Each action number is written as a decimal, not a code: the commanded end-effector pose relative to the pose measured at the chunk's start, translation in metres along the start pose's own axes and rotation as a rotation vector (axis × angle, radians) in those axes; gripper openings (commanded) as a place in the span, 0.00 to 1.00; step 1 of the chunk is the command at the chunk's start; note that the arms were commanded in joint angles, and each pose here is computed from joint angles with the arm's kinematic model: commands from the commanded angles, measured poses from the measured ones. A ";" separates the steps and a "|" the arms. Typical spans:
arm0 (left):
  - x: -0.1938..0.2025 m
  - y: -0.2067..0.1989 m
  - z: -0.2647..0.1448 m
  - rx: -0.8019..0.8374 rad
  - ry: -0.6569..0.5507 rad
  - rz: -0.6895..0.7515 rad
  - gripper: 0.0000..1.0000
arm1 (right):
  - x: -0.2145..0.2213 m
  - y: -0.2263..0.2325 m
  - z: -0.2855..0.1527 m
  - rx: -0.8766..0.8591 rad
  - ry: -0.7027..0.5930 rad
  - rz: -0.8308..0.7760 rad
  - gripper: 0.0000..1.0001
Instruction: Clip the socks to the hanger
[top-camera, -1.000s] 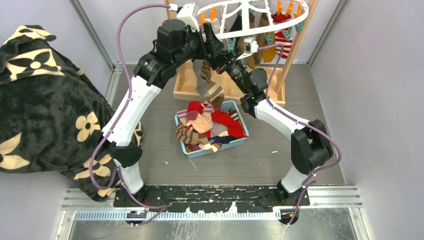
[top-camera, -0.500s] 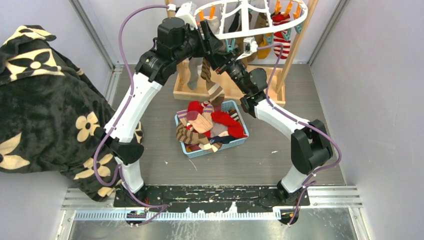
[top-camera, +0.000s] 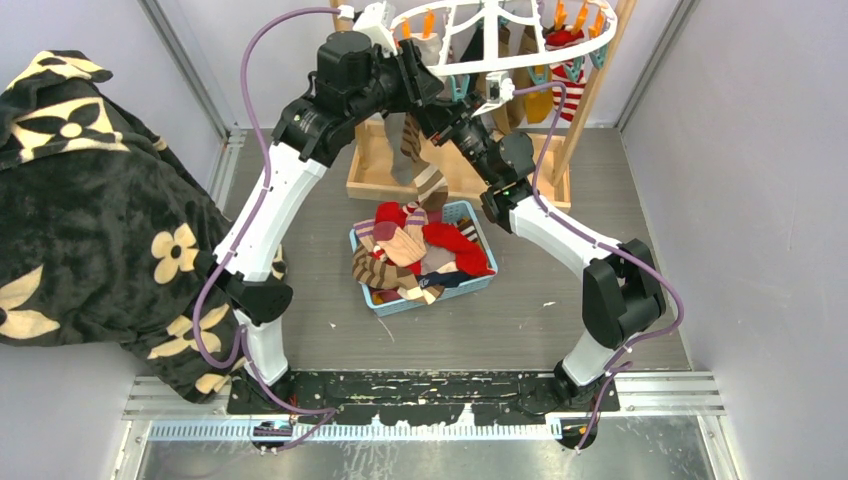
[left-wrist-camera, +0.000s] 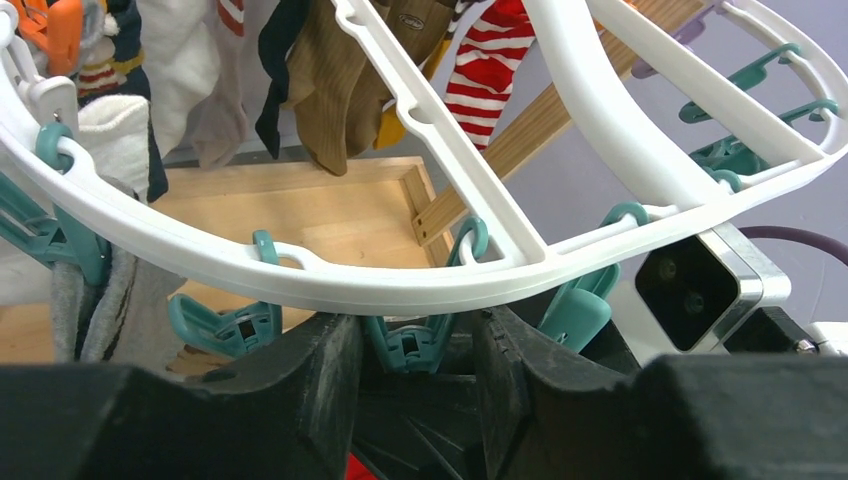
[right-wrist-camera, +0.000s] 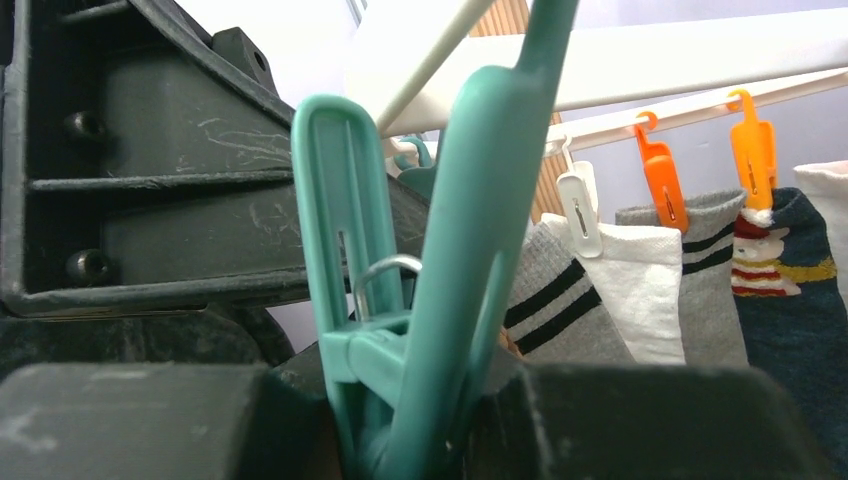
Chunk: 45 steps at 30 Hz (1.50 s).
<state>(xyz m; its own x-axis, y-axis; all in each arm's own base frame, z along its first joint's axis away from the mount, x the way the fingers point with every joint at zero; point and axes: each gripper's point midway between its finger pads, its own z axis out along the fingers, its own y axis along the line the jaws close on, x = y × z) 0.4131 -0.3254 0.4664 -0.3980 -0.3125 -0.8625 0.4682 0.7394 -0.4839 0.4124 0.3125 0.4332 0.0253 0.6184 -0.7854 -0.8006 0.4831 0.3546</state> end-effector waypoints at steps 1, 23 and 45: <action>-0.029 -0.018 -0.004 0.063 -0.091 -0.007 0.41 | -0.030 0.046 0.008 -0.152 -0.042 -0.037 0.24; -0.041 -0.003 -0.012 -0.011 -0.148 0.044 0.10 | -0.021 0.029 -0.048 0.024 0.072 -0.141 0.79; -0.052 -0.006 -0.027 0.018 -0.187 0.253 0.00 | 0.090 0.003 -0.188 0.225 0.552 -0.174 0.74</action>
<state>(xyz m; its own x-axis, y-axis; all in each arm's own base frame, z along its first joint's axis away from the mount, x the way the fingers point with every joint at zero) 0.4243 -0.3096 0.4675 -0.2648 -0.1940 -0.9446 0.4933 0.8144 -0.3055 0.3071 0.2452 0.2861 -0.1955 0.2252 -0.9545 -0.6504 0.6987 0.2981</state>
